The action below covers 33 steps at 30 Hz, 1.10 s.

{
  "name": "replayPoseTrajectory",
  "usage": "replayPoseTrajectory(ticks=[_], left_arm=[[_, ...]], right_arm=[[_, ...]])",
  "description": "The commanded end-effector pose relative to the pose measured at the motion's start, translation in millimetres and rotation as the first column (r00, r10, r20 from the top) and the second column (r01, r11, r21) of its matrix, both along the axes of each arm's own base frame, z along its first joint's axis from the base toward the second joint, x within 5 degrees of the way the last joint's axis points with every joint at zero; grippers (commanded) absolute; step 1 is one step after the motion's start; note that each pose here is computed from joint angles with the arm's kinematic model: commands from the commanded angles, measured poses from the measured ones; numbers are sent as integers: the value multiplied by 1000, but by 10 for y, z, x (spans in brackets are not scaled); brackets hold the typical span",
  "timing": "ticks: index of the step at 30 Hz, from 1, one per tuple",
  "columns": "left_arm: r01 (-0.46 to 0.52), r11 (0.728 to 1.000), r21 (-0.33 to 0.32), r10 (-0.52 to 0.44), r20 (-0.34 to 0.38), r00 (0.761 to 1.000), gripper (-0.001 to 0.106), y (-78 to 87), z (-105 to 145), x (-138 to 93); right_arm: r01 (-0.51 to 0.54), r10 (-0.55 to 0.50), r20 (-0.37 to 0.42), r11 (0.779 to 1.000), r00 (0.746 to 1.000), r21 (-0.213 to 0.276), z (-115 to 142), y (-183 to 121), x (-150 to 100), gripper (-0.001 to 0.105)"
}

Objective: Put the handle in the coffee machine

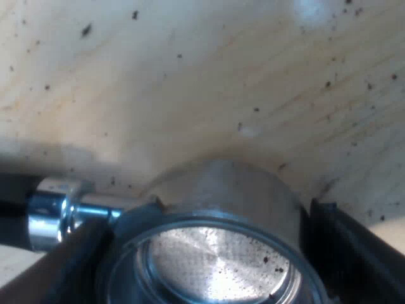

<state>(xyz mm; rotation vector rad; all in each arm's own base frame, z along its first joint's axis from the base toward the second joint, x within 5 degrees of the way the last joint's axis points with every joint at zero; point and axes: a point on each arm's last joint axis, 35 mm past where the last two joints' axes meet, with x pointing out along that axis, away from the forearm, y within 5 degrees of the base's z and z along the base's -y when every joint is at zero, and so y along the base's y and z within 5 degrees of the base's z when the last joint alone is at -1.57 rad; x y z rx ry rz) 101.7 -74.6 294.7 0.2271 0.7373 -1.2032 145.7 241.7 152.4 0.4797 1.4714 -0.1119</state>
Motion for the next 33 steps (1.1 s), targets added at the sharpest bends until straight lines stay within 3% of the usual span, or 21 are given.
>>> replayPoseTrajectory(ticks=[1, 5, 13, 19, 25, 27, 33], left_arm=[[6, 1000, -11, -6, 7, 1000, 92, -6, 13, 4], [6, 1000, -11, -6, 7, 1000, 92, -6, 13, 4], [6, 1000, -11, -6, 7, 1000, 92, -6, 13, 4], [16, 1000, -11, -16, 26, 1000, 92, -7, 37, 5], [30, 999, -29, -27, 76, 997, 92, -14, 182, 9], [72, 997, -24, -69, 109, 992, 92, -32, 227, -13], [175, 985, -7, -172, 121, 978, 91, -123, 234, -69]], right_arm=[[4, -4, -7, 1000, 1000, -5, 1, 0, 19, 3], [-134, 134, 1, 991, 991, 15, 51, 10, 9, 0], [-274, 273, 34, 962, 961, 8, 393, -147, -91, 0], [-384, 383, 37, 923, 923, 36, 659, -329, -176, 0], [-533, 531, 66, 846, 845, 20, 977, -438, -174, 0], [-605, 601, 94, 796, 794, 24, 1114, -429, -136, 0], [-719, 702, 170, 692, 692, 69, 1405, -398, -57, 0]])
